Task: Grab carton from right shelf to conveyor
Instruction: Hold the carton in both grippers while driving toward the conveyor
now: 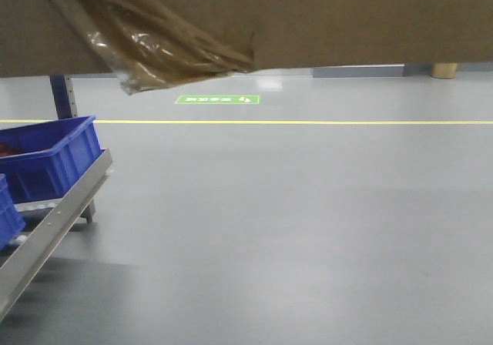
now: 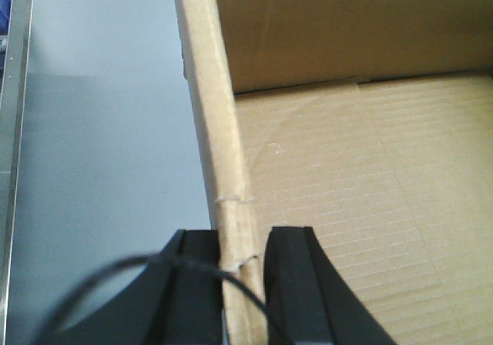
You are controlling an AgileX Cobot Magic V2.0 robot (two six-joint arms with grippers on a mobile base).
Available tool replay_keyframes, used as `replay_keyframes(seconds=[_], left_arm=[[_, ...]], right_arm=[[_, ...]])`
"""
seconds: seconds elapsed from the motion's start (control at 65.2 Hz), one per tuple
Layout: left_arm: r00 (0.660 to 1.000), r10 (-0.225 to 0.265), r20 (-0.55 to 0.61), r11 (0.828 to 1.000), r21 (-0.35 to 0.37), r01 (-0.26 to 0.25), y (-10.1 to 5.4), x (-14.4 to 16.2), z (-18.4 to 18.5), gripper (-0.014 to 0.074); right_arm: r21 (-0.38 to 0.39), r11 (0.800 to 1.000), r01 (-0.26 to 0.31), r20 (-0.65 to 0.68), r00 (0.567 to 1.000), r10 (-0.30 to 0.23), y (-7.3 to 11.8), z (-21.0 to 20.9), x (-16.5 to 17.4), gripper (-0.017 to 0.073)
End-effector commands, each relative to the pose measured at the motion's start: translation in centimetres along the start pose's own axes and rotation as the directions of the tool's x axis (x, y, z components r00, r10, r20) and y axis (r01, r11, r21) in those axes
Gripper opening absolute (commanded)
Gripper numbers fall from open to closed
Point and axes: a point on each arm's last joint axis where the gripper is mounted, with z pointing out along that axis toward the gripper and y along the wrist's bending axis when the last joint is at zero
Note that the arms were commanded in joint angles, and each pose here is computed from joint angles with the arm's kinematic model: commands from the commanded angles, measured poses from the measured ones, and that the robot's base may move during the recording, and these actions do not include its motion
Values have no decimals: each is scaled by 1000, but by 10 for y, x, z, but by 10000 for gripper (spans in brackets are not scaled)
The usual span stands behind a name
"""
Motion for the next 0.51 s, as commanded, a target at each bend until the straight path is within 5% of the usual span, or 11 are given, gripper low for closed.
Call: replay_keyframes(seconds=[0.0, 0.491], left_arm=[[999, 5, 54, 1000, 19, -6, 1, -4, -9, -17], [999, 5, 54, 1000, 19, -6, 1, -4, -9, -17]], right_arm=[[-5, 1000, 21, 51, 998, -21, 1, -7, -2, -59], [-5, 1000, 21, 51, 998, -21, 1, -7, -2, -59]])
